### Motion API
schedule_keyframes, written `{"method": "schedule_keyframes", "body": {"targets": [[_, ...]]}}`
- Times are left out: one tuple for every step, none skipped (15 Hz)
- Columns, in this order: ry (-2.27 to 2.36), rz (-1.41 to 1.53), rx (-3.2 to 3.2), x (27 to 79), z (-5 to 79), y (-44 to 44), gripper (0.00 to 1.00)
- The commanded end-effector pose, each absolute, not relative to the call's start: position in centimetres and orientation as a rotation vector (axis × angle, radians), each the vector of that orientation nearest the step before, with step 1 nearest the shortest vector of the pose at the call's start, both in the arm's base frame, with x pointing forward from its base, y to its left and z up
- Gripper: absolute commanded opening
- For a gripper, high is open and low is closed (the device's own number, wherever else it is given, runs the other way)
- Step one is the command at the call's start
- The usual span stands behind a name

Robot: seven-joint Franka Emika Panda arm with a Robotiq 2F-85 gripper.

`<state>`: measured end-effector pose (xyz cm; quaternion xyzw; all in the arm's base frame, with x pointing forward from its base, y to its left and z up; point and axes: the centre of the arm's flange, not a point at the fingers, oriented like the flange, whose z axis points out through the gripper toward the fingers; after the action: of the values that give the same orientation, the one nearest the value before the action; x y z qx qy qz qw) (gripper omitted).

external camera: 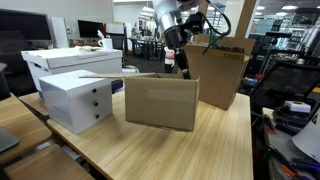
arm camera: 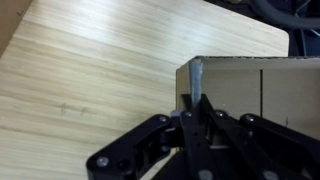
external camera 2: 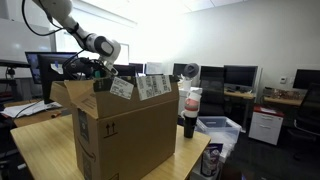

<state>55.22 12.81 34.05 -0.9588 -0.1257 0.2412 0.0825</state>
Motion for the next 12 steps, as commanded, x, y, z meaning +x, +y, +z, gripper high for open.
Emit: {"method": "schedule_keyframes", "body": {"targets": [[-0.351, 0.648, -2.926, 56.0, 38.2, 12.1, 0.06], [-0.347, 0.626, -2.94, 56.4, 39.3, 11.9, 0.05], [-0.336, 0.611, -2.956, 56.7, 40.2, 11.8, 0.05], [-0.32, 0.592, -2.984, 56.9, 41.5, 11.7, 0.05], [-0.304, 0.581, -3.017, 57.0, 42.7, 11.6, 0.05], [-0.288, 0.574, -3.041, 57.1, 43.5, 11.4, 0.05], [-0.267, 0.56, -3.068, 57.0, 44.4, 11.2, 0.06], [-0.243, 0.547, -3.095, 57.0, 45.3, 10.9, 0.05], [-0.202, 0.512, -3.135, 57.0, 47.1, 10.4, 0.05], [-0.169, 0.478, -3.155, 56.9, 48.2, 9.9, 0.05], [-0.14, 0.443, -3.169, 56.8, 49.0, 9.5, 0.05], [-0.101, 0.398, -3.19, 56.8, 49.9, 9.0, 0.05]]}}
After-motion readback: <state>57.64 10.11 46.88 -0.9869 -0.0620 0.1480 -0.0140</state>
